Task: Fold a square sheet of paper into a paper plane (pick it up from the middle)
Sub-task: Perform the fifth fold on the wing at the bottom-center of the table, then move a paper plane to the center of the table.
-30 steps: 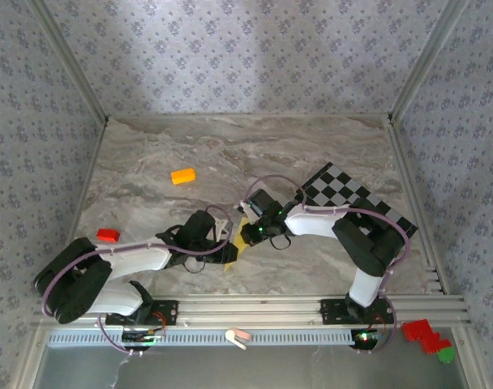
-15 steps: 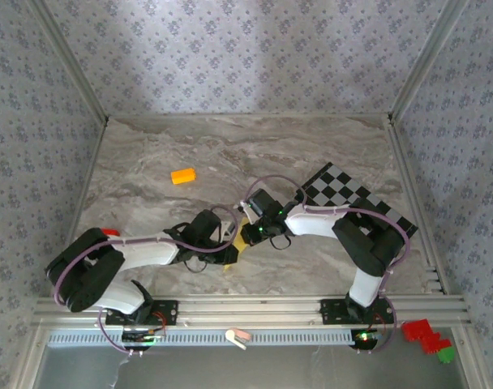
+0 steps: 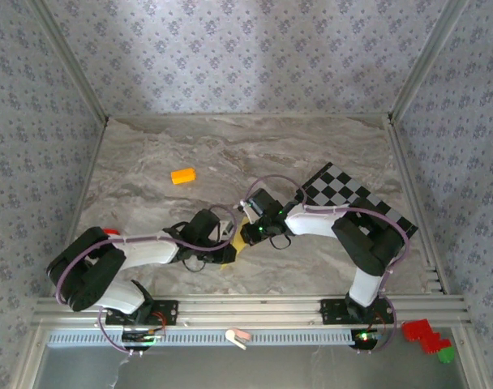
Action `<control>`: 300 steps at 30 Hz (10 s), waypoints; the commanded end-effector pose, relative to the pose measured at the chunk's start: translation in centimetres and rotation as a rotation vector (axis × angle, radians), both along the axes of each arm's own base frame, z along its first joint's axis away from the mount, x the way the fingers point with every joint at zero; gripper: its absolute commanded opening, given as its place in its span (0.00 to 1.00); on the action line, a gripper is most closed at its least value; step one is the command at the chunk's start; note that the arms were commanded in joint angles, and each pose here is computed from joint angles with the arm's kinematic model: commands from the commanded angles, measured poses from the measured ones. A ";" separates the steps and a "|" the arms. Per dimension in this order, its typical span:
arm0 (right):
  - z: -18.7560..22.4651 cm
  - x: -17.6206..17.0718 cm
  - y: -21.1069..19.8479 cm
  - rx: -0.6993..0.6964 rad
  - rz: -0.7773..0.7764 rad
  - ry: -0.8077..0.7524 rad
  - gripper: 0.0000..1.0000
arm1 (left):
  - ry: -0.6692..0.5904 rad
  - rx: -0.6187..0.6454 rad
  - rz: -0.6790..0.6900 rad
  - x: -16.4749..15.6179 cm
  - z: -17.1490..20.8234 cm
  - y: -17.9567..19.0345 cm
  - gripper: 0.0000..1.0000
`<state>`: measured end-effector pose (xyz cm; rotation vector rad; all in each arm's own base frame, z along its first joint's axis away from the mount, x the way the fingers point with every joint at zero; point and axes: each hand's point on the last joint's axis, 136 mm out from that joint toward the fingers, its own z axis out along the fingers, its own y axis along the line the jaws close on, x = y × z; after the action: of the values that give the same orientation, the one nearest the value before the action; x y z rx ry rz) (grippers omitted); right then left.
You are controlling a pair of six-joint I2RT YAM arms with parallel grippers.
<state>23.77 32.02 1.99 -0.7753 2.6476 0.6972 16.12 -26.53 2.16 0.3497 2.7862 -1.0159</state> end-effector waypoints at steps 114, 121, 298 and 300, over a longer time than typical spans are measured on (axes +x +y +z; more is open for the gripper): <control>-7.4 -1.5 -6.6 -0.313 -0.106 0.219 0.07 | 0.000 -0.131 0.087 0.2 5.7 3.8 0.08; -7.3 -1.5 -6.4 -0.308 -0.106 0.216 0.07 | 0.011 -0.166 0.025 1.3 6.1 0.8 0.11; 2.3 -0.2 -2.5 -0.145 -0.560 -0.044 0.84 | 0.011 -0.021 0.324 5.7 4.1 8.7 0.48; 2.3 -0.3 -2.6 -0.113 -0.566 -0.034 0.83 | -0.003 -0.035 0.284 5.5 4.5 7.7 0.49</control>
<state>23.25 29.13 3.30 -0.1086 2.7229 0.2826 21.58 -17.29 5.28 -0.1517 2.7276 -0.9362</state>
